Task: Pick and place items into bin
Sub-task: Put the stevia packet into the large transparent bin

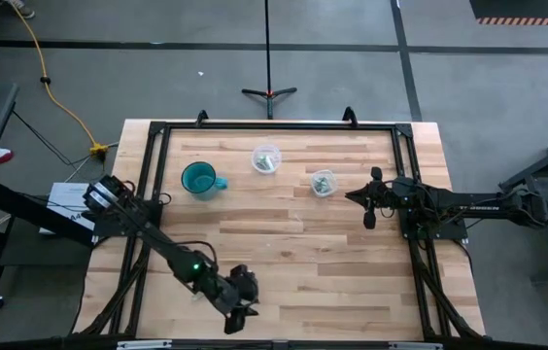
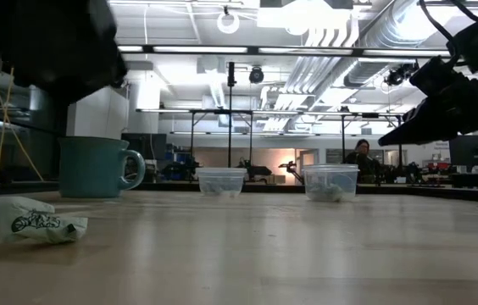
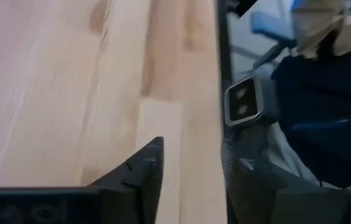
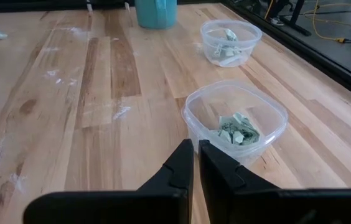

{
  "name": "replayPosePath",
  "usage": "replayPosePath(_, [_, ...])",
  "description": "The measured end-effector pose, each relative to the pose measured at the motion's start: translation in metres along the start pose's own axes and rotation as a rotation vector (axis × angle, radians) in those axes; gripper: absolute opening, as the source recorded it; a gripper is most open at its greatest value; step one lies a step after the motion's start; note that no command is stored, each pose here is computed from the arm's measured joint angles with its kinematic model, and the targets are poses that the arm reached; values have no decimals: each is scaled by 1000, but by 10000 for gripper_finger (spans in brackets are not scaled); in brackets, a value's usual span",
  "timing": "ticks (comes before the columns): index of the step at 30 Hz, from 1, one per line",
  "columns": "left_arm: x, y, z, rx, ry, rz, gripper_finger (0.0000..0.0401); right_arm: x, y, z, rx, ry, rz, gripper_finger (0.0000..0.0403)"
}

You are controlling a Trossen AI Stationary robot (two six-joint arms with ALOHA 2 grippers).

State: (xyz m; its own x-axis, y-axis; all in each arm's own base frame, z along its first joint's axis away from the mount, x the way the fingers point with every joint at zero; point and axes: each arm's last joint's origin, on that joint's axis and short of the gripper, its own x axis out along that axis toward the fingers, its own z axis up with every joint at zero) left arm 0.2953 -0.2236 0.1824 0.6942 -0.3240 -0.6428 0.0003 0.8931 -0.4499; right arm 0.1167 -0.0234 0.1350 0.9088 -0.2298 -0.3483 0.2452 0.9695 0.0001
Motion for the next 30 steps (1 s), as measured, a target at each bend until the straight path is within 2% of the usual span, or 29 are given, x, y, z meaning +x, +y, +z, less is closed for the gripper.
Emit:
replayPosePath(7, [2, 19, -10, -136, 145, 131, 263, 0, 0, -1, 0, 5, 0, 17])
replayPosePath(12, [1, 30, -8, -215, 173, 202, 282, 0, 0, 0, -1, 4, -8, 17])
replayPosePath(17, [5, 34, -14, -260, 204, 249, 276, 0, 0, -1, -3, 12, -11, 17])
replayPosePath(25, [17, 40, -23, -256, 240, 285, 259, 0, 0, -2, -6, 21, -12, 16])
replayPosePath(30, [21, 43, -27, -251, 251, 307, 228, 0, 0, -2, -6, 22, -12, 16])
